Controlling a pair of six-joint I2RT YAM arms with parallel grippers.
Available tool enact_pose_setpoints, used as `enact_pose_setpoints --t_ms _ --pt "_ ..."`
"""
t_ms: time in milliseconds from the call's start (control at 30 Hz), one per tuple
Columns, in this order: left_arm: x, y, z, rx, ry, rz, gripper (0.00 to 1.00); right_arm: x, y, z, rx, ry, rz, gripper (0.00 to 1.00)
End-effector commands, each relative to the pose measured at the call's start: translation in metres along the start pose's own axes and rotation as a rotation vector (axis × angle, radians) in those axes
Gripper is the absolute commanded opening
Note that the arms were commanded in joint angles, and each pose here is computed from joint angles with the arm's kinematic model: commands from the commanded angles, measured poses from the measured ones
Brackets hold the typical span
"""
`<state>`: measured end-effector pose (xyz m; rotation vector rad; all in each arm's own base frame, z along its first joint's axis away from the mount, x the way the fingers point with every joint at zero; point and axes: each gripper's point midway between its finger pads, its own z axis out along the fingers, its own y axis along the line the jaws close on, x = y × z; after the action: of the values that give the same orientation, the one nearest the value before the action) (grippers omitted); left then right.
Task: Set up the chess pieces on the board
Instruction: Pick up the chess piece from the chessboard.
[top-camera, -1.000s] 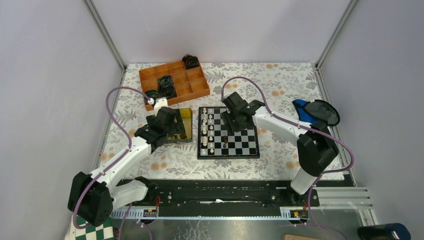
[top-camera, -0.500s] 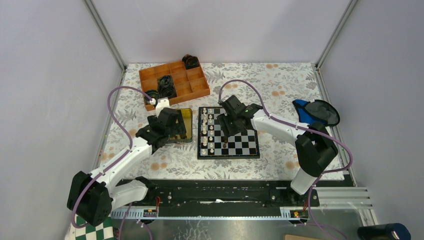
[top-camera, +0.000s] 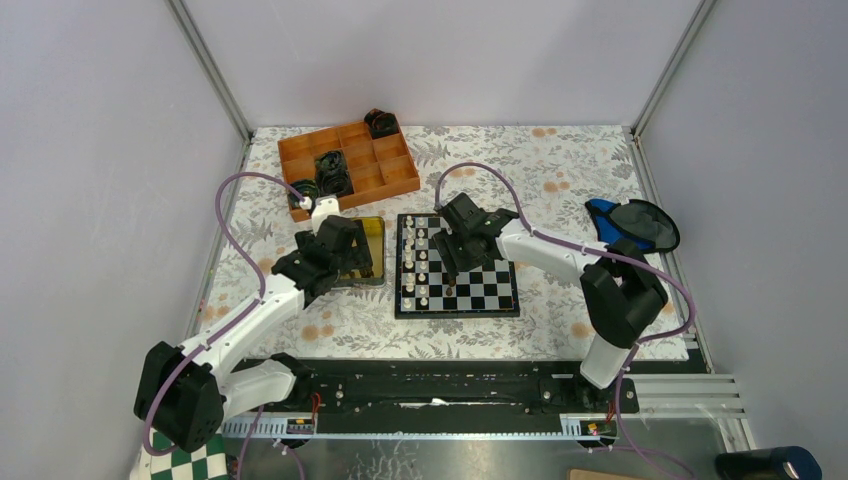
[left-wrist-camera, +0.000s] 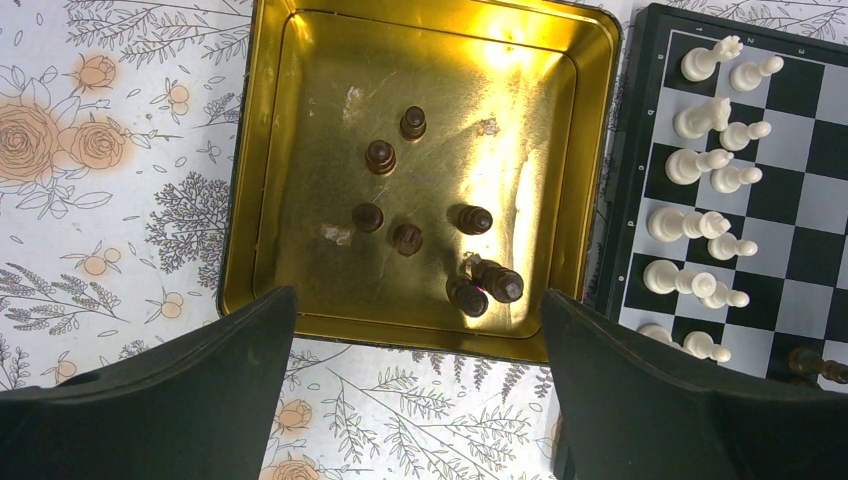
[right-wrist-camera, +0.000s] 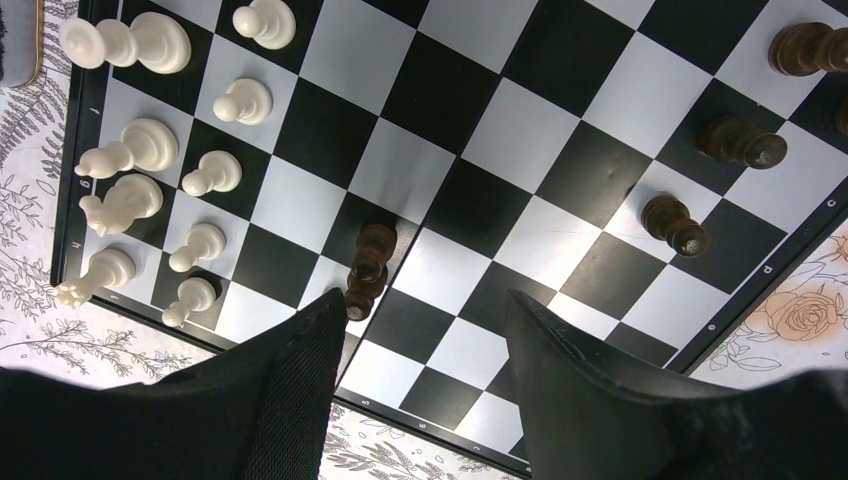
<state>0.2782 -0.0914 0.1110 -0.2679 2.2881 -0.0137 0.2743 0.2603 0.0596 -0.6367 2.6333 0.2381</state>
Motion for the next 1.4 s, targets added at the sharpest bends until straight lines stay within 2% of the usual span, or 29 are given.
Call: enact_pose_setpoints --t_ms 0,933,1200,1367 --pt "-0.006 0.002 0.000 -0.020 -0.019 0.016 0.99 -0.018 0.012 -0.005 -0.037 -0.046 -0.008 0.65" --pt "-0.008 0.001 -0.001 -0.017 -0.023 0.013 0.99 -0.016 0.020 -0.002 -0.050 -0.038 -0.018 0.62" --pt "-0.008 0.001 -0.001 -0.019 -0.023 0.014 0.99 -0.016 0.028 0.001 -0.057 -0.027 -0.037 0.56" --pt "-0.008 0.001 -0.001 -0.019 -0.025 0.013 0.99 -0.015 0.031 0.005 -0.055 -0.018 -0.043 0.48"
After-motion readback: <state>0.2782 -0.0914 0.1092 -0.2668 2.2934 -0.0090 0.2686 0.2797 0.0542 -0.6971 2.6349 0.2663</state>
